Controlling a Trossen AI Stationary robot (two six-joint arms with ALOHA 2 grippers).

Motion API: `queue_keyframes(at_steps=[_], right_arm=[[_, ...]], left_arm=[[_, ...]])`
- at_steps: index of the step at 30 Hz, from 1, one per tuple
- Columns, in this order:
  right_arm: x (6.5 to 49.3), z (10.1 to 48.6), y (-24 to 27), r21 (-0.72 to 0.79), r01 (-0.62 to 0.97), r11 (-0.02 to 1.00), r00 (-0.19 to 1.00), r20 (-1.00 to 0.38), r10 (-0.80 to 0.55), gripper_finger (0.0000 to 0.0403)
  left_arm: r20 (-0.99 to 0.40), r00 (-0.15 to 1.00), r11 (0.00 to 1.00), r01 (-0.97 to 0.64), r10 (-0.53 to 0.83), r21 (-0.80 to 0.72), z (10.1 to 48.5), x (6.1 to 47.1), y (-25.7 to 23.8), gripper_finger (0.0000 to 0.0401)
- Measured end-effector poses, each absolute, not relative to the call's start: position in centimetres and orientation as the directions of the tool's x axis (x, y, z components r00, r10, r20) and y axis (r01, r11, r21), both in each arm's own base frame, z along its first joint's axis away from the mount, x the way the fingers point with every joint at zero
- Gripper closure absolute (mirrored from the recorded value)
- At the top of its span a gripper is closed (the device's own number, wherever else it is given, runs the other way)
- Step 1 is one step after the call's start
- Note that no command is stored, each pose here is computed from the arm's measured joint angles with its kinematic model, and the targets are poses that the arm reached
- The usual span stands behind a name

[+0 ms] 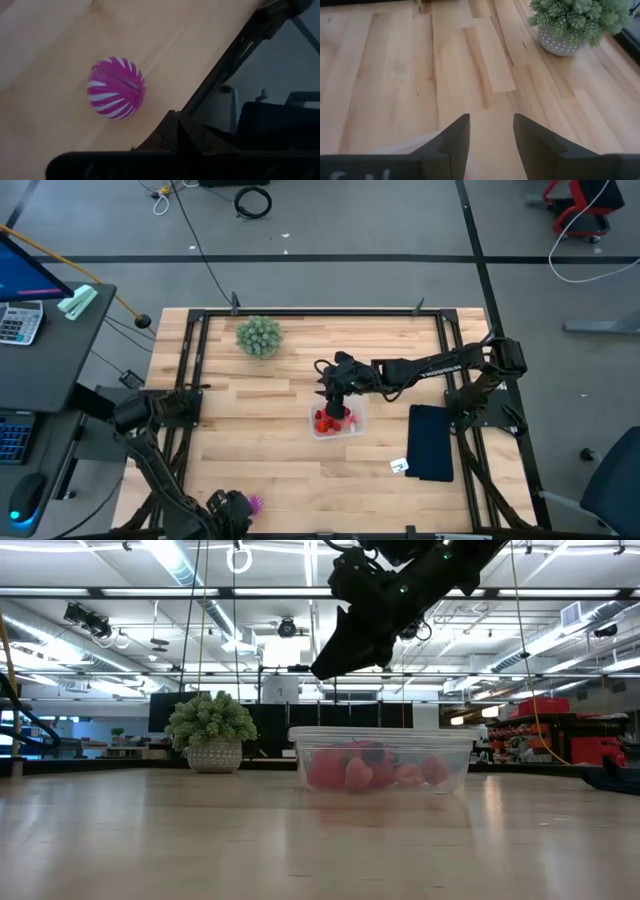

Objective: Pick and placing Produce into tupperware
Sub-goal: Put the purple onion into the transparent bin

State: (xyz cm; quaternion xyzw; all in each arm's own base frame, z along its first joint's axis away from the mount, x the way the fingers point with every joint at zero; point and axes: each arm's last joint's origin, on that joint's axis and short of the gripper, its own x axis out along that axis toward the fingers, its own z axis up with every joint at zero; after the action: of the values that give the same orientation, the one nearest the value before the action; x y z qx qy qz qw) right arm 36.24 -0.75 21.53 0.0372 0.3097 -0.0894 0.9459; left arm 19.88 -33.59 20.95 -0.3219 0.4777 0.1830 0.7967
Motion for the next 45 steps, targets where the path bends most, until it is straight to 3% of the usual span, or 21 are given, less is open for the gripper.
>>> queue_keyframes(at_steps=[4,14,20,27,45], right_arm=[[36.2,21.5,-0.2,0.064,0.201,0.978,0.793,-0.597,-0.124,0.0243],[36.0,21.5,3.7,0.046,0.08,0.996,0.802,-0.596,-0.037,0.0243],[35.9,21.5,4.8,0.066,0.067,0.996,0.802,-0.597,-0.014,0.0243],[35.5,21.5,7.3,0.076,0.004,0.997,0.801,-0.597,0.042,0.0243],[35.3,22.0,9.8,0.096,-0.087,0.992,0.83,-0.544,0.125,0.0243]], left_arm=[[-0.87,0.492,0.768,-0.556,-0.004,-0.318,21.0,19.9,-33.5,0.0389],[-0.876,0.482,0.727,-0.597,-0.013,-0.34,20.3,19.8,-34.1,0.0392],[-0.918,0.397,0.721,-0.63,-0.021,-0.289,18.0,20.0,-34.7,0.0397],[-0.92,0.392,0.729,-0.627,-0.012,-0.277,17.8,20.0,-34.6,0.0389],[-0.923,0.356,0.761,-0.636,0.143,-0.128,15.6,21.4,-33.3,0.0392]])
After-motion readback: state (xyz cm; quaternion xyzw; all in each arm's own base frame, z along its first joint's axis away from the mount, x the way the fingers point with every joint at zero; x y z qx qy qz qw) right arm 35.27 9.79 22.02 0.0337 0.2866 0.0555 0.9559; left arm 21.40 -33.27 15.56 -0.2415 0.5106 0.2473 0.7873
